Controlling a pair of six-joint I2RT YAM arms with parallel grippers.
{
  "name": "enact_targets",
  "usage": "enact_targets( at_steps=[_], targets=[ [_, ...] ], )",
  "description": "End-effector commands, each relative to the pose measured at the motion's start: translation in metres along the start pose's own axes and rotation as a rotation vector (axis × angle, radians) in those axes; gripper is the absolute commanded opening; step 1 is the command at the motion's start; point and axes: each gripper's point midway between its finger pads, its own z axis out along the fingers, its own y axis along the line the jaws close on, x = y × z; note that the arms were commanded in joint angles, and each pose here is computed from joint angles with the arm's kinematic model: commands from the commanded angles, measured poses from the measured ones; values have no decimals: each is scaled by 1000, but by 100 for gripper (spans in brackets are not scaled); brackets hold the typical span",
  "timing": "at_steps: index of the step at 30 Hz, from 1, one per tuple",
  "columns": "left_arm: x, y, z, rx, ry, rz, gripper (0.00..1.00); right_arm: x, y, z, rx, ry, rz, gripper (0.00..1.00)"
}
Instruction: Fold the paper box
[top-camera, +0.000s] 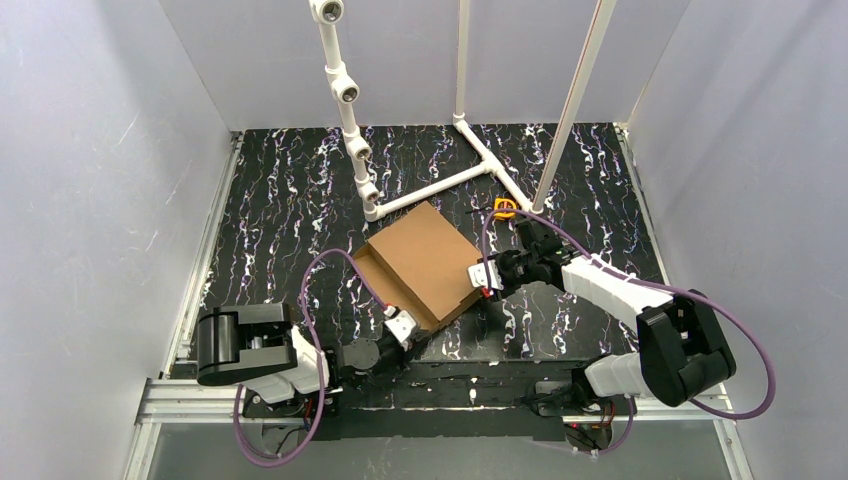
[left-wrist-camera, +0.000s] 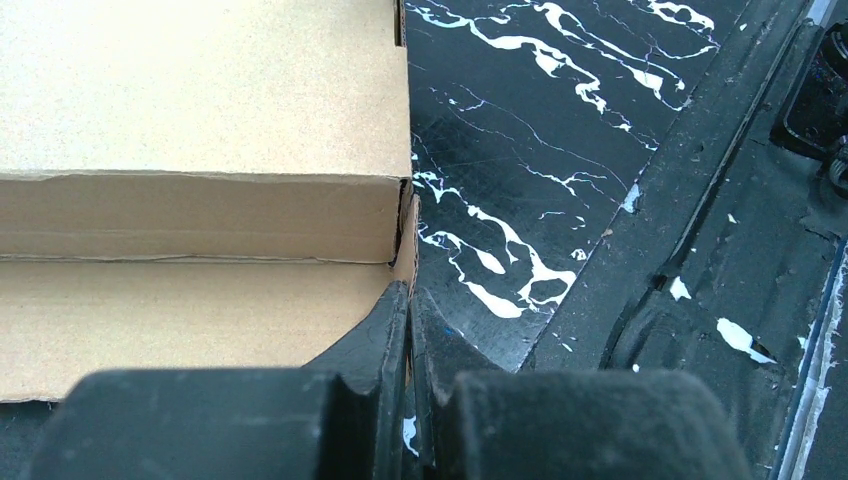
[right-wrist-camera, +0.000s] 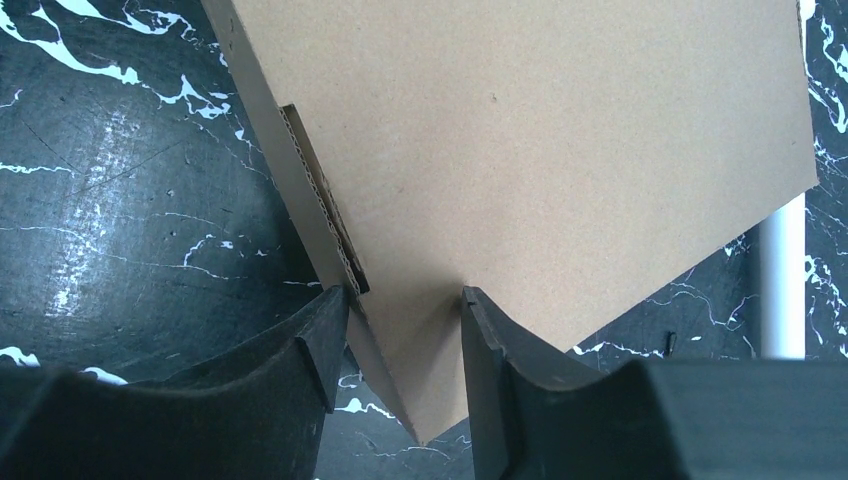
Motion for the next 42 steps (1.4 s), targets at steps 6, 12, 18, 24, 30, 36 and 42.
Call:
enact_targets(
  at_steps=[6, 12, 18, 24, 30, 36, 42],
  targets=[
    [-4, 4, -6, -11, -18, -6, 0, 25, 31, 5, -95, 89, 107, 51],
    [-4, 7, -7, -24, -21, -17, 0, 25, 32, 5, -100, 88, 111, 51],
    [-3, 8, -7, -39, -22, -41, 0, 25, 33, 6, -103, 87, 112, 51],
    [-7, 9, -7, -52, -34, -75, 0, 25, 34, 7, -109, 86, 112, 50],
    [-12, 7, -5, -56, -45, -108, 0, 24, 34, 7, -111, 84, 111, 50],
    [-16, -1, 2, -27, -25, -99, 0, 24, 36, 8, -118, 82, 113, 50],
    [-26, -8, 6, -13, 7, -69, 0, 22, 38, 10, -129, 77, 112, 50]
  ],
)
